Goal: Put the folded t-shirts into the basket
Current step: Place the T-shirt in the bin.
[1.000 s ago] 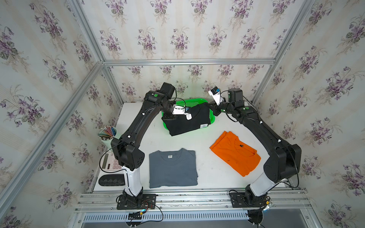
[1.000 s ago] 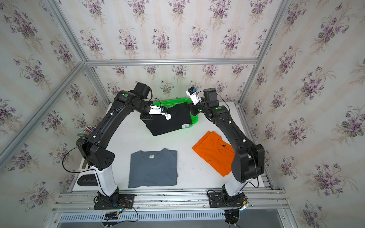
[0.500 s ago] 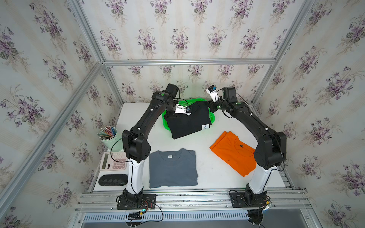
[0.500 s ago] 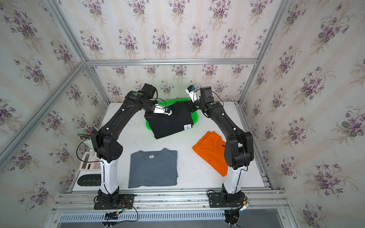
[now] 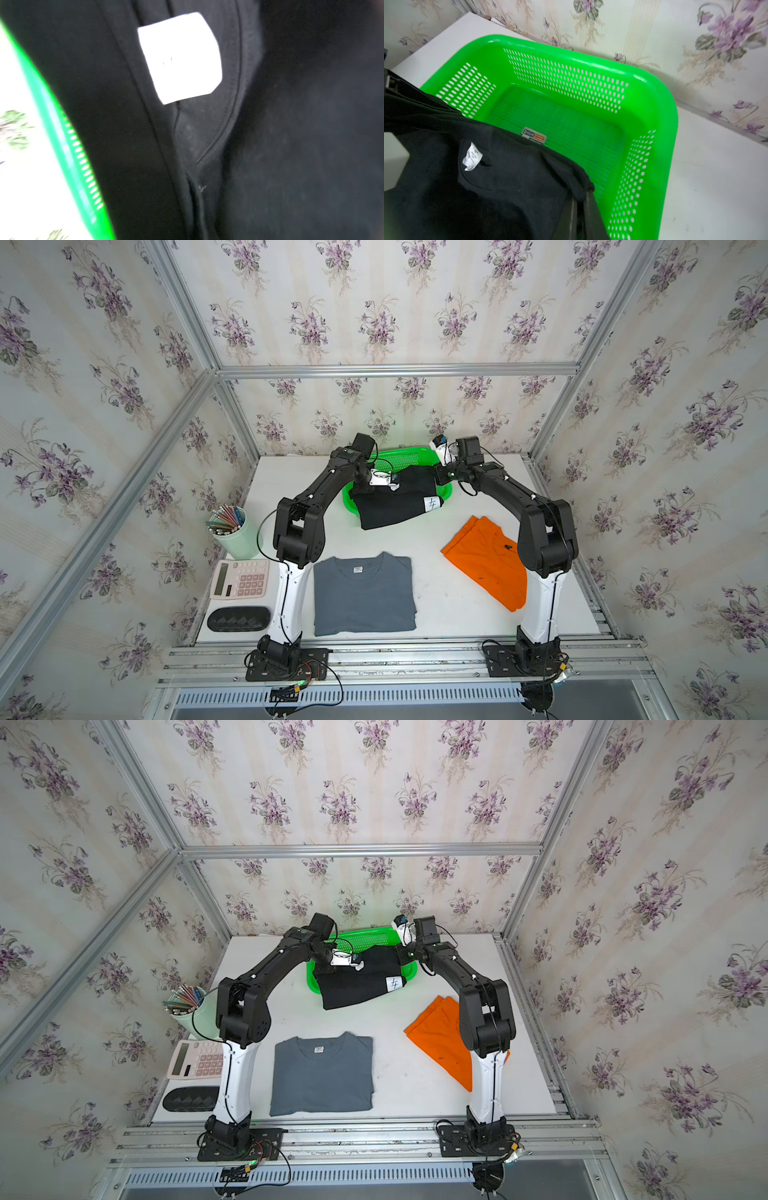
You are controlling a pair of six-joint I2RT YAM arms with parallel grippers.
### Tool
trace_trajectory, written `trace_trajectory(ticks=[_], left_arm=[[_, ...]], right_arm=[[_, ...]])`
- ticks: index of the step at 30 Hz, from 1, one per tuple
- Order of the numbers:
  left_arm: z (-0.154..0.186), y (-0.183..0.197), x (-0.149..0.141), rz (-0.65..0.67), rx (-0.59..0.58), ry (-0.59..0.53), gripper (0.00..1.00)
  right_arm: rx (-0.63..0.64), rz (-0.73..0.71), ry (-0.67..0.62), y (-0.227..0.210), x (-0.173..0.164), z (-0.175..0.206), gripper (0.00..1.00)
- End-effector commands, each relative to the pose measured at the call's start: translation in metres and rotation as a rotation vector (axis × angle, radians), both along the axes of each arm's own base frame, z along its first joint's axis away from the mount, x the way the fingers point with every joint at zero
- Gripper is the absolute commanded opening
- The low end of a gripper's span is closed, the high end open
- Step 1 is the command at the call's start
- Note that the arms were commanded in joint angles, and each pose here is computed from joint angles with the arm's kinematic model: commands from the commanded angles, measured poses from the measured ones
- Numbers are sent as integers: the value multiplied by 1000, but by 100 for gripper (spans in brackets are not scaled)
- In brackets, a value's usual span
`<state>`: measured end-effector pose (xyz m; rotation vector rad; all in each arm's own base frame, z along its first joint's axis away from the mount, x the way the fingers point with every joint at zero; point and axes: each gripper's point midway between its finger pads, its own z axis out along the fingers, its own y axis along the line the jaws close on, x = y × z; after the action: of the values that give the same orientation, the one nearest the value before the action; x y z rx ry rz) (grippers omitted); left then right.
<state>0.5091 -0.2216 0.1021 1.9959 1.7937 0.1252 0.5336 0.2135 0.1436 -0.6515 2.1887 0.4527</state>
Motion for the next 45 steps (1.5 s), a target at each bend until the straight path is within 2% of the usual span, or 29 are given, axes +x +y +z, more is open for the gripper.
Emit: trace_trajectory(ticks=[1,7,15,21,25,28,29,30,35,45], left_arm=[[-1,-8,13,41,-64,-22,0],[-15,-10,17,48,-90,7,0],[-20,-11,35,70,-94,-31,2],[-18,-8,47,101,-99,-63,12],[-9,-2,58,141,-102,-106,27],[0,4,67,184,-114,-142,31],[1,5,68,190,-115,-145,54],[3,7,70,197,-117,-151,63],[20,4,71,240,-161,-168,64],[49,-6,40,305,-264,-148,63]], right_arm=[[-1,-41,-36,-6,11,0,0],[10,-57,-25,-11,16,-9,0],[41,-64,-37,-12,22,-17,0],[73,-62,-26,-8,26,-29,0],[82,-69,-22,-7,30,-34,0],[99,-78,-26,-5,34,-33,0],[108,-84,-31,-5,35,-32,0],[117,-88,-36,-4,37,-31,0],[174,-110,-49,0,45,-27,0],[241,-207,-35,-2,69,-30,0]])
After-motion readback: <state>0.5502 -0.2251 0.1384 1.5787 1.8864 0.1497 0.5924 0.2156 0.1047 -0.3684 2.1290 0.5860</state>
